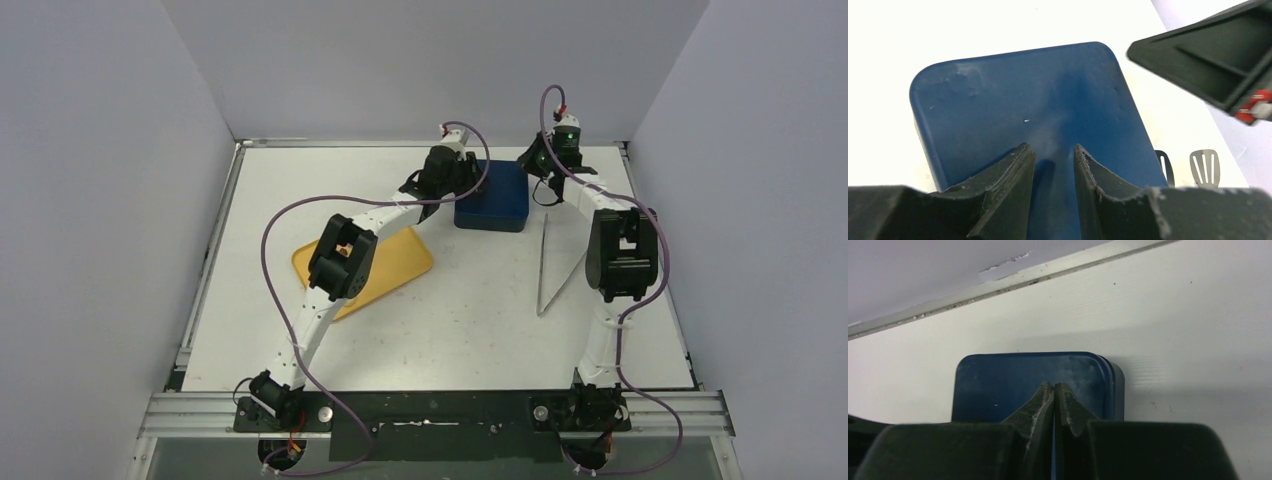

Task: Pack the chocolate
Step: Move the packing box to the center of the board.

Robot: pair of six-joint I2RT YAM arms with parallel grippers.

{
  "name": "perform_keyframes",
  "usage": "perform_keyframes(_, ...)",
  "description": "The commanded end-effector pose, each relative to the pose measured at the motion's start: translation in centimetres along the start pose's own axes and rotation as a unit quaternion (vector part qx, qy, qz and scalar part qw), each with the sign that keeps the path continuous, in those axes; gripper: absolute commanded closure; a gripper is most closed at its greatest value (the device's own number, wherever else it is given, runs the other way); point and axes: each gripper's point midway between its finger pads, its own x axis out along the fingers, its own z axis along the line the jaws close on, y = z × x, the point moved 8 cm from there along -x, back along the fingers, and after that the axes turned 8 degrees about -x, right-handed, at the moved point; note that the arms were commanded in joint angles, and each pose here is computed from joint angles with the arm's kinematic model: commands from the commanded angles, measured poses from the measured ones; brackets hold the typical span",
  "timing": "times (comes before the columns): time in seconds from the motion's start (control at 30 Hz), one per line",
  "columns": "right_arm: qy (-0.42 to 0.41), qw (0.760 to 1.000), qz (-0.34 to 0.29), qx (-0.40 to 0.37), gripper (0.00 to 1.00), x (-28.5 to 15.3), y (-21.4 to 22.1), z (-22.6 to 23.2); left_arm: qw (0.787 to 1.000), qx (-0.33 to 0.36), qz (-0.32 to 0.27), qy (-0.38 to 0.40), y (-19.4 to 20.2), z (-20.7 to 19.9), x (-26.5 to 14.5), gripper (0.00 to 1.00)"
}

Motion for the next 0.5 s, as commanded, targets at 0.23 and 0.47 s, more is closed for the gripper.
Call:
perform_keyframes(0.23, 0.051, 0.998, -0.026, -0.025, 1.00, -1.2, -1.1, -0.2, 0.998, 0.022, -0.057, 0.000, -4.5, -1.2, -0.5, 0.66)
perform_keyframes(0.47, 0.112, 0.989, 0.091, -0.014, 1.00, 2.4, 6.0, -3.8, 0.999, 0.002, -0.037, -0.020, -1.8, 4.1, 1.5, 0.66)
